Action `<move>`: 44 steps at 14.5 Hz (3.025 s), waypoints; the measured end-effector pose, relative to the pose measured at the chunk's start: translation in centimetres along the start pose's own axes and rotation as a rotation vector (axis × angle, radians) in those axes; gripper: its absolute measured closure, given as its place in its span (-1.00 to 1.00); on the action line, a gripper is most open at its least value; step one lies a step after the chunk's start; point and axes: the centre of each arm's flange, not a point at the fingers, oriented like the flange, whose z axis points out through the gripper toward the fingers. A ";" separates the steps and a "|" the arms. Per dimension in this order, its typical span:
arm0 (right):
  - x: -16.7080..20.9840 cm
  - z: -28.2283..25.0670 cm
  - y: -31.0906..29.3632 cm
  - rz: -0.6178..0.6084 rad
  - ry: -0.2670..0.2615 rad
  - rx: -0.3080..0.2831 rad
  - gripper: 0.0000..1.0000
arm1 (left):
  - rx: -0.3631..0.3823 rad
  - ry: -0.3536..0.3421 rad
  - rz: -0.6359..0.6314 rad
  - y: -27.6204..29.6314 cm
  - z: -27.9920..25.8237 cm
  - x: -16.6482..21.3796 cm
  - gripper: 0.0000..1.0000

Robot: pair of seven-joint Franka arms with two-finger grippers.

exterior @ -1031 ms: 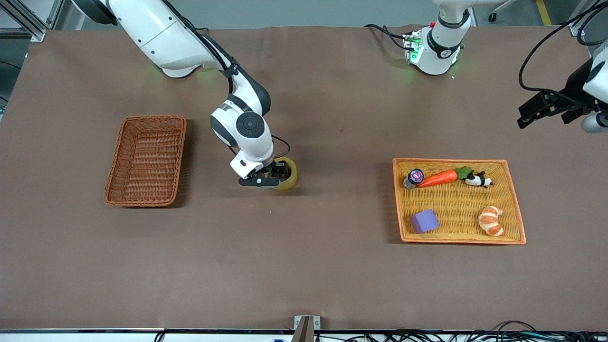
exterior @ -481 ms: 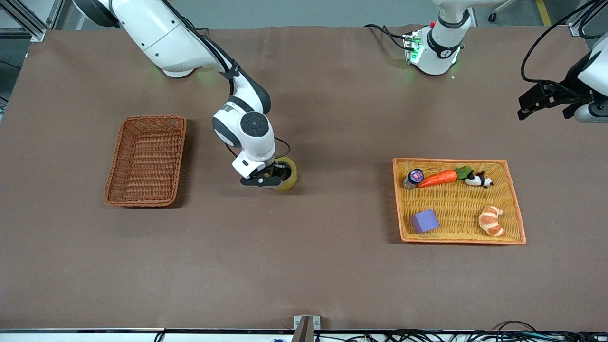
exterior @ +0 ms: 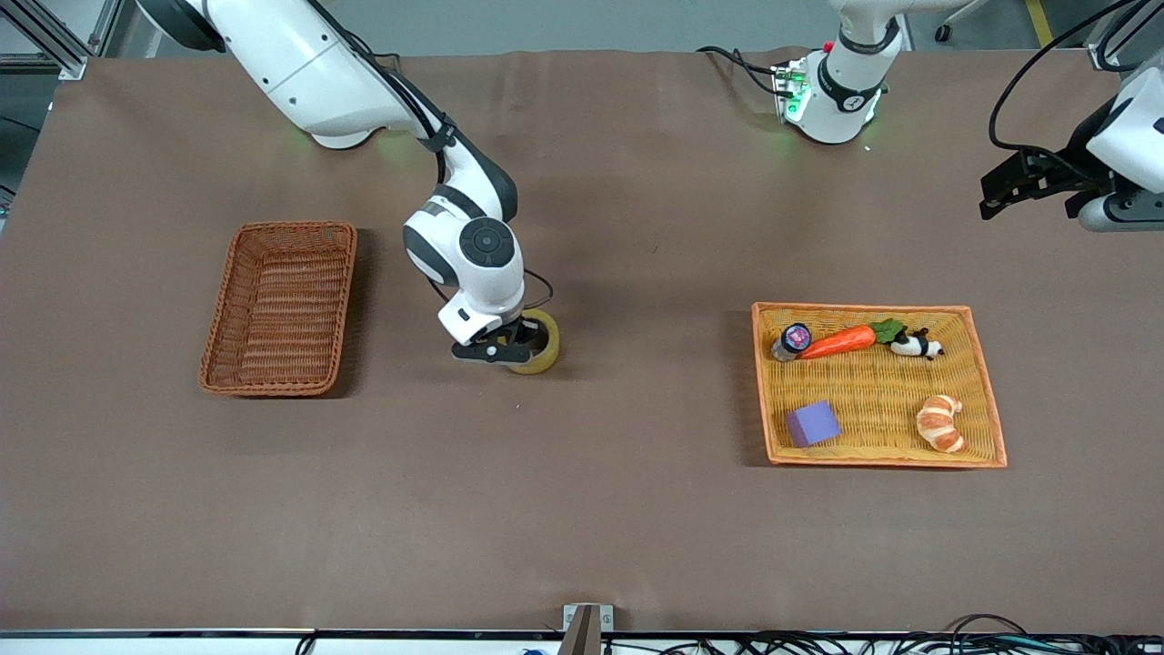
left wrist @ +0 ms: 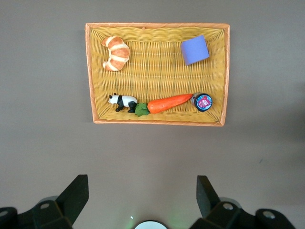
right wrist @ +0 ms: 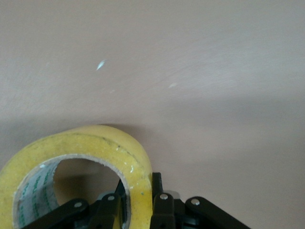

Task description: Move tape to another basket

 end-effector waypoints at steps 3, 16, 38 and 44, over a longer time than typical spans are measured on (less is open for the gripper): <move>3.6 -9.7 6.4 0.043 -0.008 -0.053 0.57 | 0.001 0.000 0.012 0.7 -0.1 -0.1 -1.00; -2.4 -3.7 42.5 -0.193 -0.044 0.002 0.57 | 0.004 -0.025 0.019 1.0 0.1 -0.5 -1.00; 0.2 -4.0 42.1 -0.088 -0.005 -0.008 -1.00 | 0.005 -0.025 0.030 1.6 0.2 -0.5 -1.00; 3.8 -24.5 45.5 0.065 -0.017 0.075 -1.00 | 0.005 -0.023 0.031 1.6 0.1 -0.5 -1.00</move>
